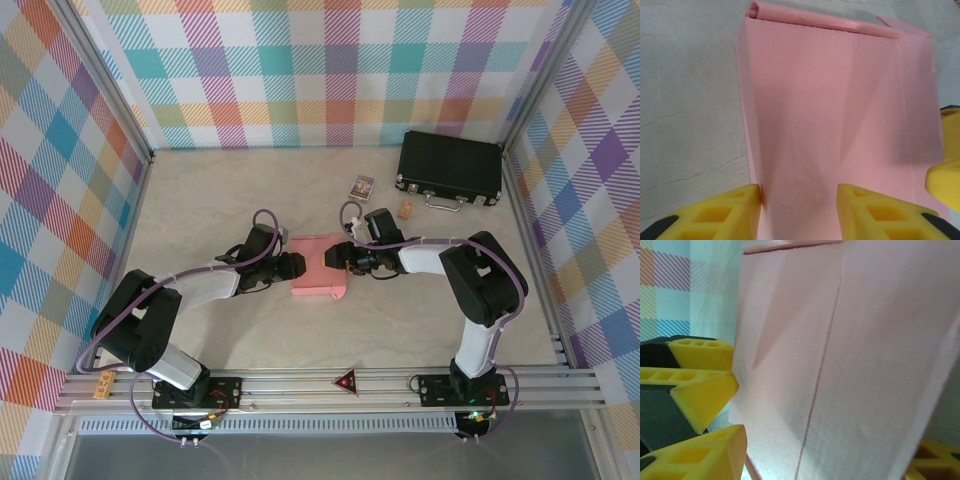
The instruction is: Fold the paper box
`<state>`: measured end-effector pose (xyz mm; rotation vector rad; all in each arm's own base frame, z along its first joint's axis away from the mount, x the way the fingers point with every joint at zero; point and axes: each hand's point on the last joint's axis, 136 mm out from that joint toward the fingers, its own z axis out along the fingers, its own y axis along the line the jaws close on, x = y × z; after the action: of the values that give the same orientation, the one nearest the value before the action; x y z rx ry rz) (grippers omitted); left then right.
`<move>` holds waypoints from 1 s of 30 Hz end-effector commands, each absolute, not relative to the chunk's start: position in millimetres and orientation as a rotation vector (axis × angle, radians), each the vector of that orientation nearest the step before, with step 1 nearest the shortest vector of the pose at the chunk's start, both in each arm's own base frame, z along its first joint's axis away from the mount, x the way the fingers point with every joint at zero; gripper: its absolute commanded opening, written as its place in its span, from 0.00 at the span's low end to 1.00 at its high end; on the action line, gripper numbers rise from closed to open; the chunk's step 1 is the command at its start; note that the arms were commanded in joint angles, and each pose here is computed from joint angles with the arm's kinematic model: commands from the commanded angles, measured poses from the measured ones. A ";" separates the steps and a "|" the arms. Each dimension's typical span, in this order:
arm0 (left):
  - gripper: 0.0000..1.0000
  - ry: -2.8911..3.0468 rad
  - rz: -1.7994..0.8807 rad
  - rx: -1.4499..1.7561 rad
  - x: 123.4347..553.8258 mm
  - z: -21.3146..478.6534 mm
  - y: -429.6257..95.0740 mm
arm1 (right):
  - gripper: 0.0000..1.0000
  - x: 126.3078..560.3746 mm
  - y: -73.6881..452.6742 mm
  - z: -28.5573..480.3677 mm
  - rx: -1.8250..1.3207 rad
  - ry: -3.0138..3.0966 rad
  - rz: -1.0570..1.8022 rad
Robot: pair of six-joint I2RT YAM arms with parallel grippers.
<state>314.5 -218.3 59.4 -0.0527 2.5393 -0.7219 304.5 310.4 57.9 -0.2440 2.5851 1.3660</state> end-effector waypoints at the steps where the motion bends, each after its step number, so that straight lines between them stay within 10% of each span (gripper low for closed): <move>1: 0.43 2.517 -0.765 -0.065 320.0 63.2 -221.9 | 0.59 299.3 317.8 62.2 -0.283 2.554 1.461; 30: 0.48 2.474 -0.950 -0.111 324.2 48.8 -232.9 | 0.56 298.8 329.4 129.7 -0.431 2.383 1.531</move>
<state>335.0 -226.5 61.3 -0.1193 2.4372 -0.8867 297.0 316.1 104.4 -0.3274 2.4695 1.4783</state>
